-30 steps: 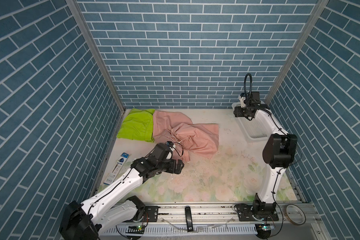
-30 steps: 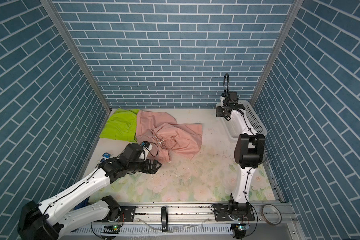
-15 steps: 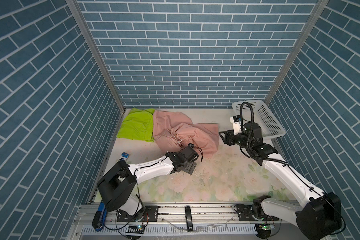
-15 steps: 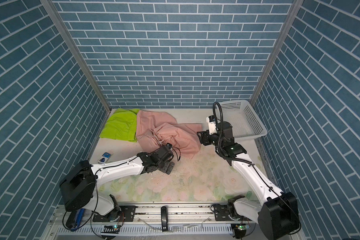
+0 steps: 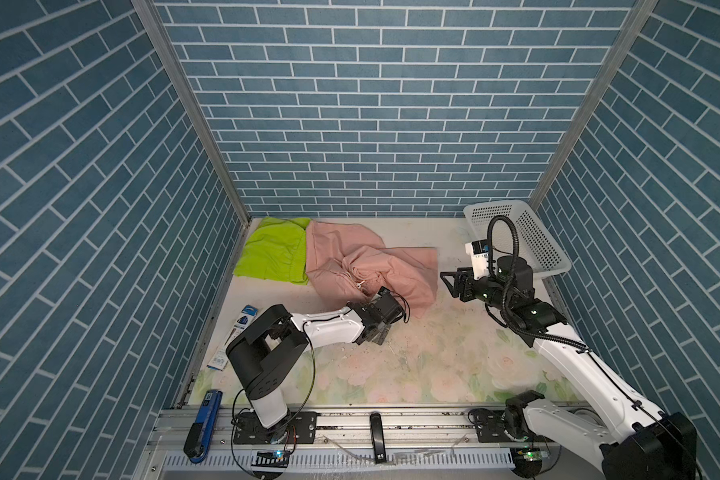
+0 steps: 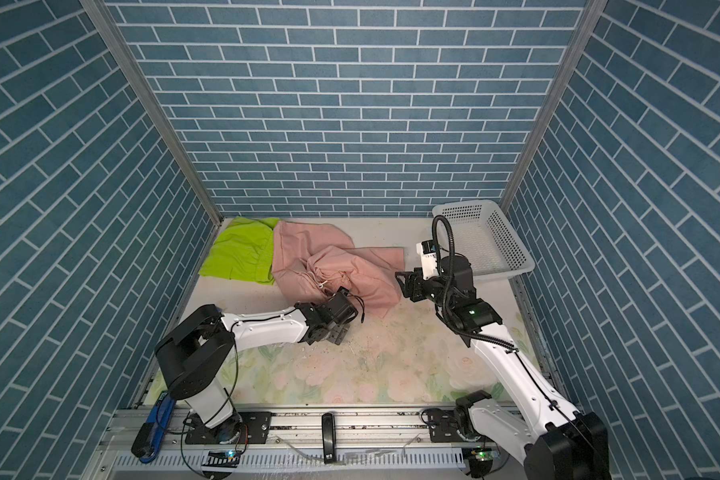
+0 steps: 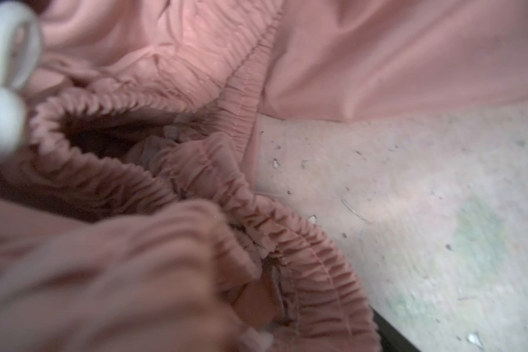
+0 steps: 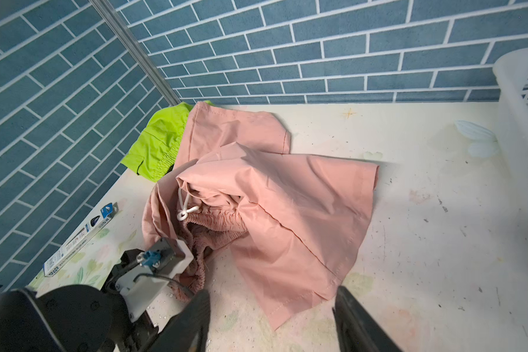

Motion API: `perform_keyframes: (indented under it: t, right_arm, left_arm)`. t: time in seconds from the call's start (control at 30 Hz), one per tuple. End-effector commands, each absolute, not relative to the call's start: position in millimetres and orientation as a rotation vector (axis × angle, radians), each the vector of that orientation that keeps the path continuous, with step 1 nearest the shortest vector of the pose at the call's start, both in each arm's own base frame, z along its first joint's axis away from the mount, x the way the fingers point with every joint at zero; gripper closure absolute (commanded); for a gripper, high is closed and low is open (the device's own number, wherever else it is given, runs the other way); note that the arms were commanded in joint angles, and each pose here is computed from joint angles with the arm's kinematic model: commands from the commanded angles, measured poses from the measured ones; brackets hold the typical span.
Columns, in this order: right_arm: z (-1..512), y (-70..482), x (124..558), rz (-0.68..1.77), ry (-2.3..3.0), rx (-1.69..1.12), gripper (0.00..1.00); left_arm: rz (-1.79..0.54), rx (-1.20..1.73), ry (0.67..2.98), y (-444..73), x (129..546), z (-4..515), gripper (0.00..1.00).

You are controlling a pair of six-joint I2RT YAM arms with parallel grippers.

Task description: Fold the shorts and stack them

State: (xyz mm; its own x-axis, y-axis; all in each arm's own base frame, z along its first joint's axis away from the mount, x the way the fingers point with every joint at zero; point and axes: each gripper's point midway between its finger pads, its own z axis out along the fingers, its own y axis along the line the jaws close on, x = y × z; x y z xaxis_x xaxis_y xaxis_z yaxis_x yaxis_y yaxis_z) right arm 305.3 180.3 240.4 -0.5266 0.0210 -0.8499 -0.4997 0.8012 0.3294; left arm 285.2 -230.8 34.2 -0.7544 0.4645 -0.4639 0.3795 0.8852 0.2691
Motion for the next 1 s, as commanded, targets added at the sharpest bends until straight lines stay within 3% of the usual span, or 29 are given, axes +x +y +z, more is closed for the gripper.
perform_keyframes:
  t: [0.0,0.23,0.3,0.5,0.7,0.97]
  right_arm:
    - [236.5,187.4,301.6,0.726,2.045,-0.385,0.35]
    - [225.7,192.8,302.7,0.723,2.08,-0.422,0.35]
    - [215.0,196.3,301.1,0.696,2.116,-0.474,0.35]
    - [185.9,237.7,279.7,0.58,2.169,-0.812,0.35]
    - [182.9,298.6,257.7,0.59,2.01,-1.07,0.34]
    - [167.3,366.3,255.5,0.504,1.877,-1.245,0.32]
  left_arm:
    - [0.191,0.527,2.492,-221.7,304.1,48.9,0.26]
    - [0.185,0.593,2.447,-224.3,313.5,80.4,0.78]
    - [0.18,0.591,2.43,-221.1,312.1,99.7,1.0]
    - [0.069,0.614,2.396,-208.0,293.1,180.2,1.0]
    - [-0.119,0.506,2.358,-161.6,278.0,267.4,1.0]
    - [-0.175,0.355,2.392,-114.5,266.7,274.5,1.0]
